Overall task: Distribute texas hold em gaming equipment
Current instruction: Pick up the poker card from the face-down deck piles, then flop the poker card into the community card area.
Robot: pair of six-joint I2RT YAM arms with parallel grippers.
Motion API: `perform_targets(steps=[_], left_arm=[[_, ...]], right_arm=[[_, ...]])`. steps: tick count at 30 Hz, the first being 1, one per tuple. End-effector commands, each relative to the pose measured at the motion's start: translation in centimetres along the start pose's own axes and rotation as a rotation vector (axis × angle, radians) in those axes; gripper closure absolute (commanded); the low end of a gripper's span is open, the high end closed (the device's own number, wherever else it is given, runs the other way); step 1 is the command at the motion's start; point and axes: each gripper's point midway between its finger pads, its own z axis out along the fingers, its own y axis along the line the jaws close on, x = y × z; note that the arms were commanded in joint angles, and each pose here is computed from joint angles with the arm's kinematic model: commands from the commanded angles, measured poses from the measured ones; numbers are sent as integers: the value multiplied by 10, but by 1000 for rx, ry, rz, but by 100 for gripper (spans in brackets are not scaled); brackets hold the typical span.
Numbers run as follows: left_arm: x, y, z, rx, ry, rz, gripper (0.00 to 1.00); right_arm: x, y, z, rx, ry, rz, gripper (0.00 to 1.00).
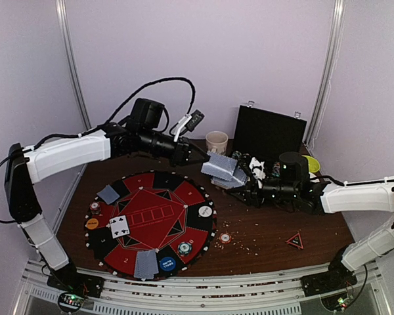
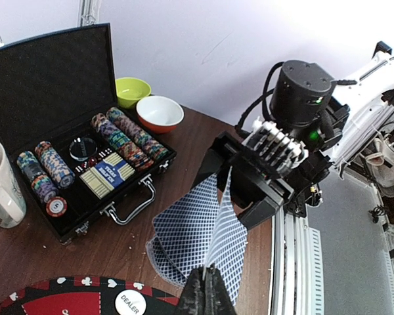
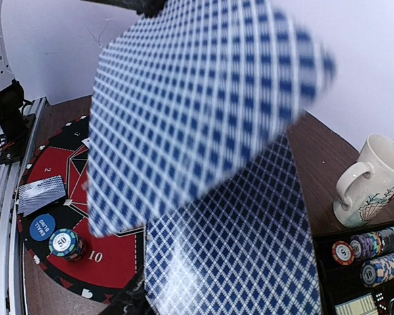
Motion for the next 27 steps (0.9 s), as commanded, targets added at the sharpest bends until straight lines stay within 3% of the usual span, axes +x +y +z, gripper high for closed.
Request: perform_targets(steps=[1, 4, 6, 9, 11, 13, 17, 23, 27], left_arm=[[-30, 6, -40, -97, -81, 67, 100], [-30, 57, -104, -542, -41, 66, 100], [-9, 85, -149, -843, 80, 88, 100], [48, 112, -200, -1160, 368, 82, 100], [93, 122, -218, -1272, 588, 71, 100], [128, 124, -227, -1336, 756, 64, 100], [173, 124, -216, -1351, 937, 130, 100], [223, 132, -188, -1323, 1088, 242, 100], [245, 126, -154, -1221, 1112, 284, 100]], right_arm=[[-15, -5, -4, 24, -46, -8, 53], [-15, -5, -6, 27, -47, -11, 53], [-14, -3, -6, 22, -53, -12, 53], [-16, -3, -4, 13, -61, -7, 53], [-16, -3, -3, 7, -62, -5, 53], [-17, -3, -3, 5, -62, -5, 53], [-18, -2, -3, 2, -60, -8, 53], [-19, -3, -3, 3, -59, -12, 53], [-20, -3, -3, 5, -58, -13, 53]])
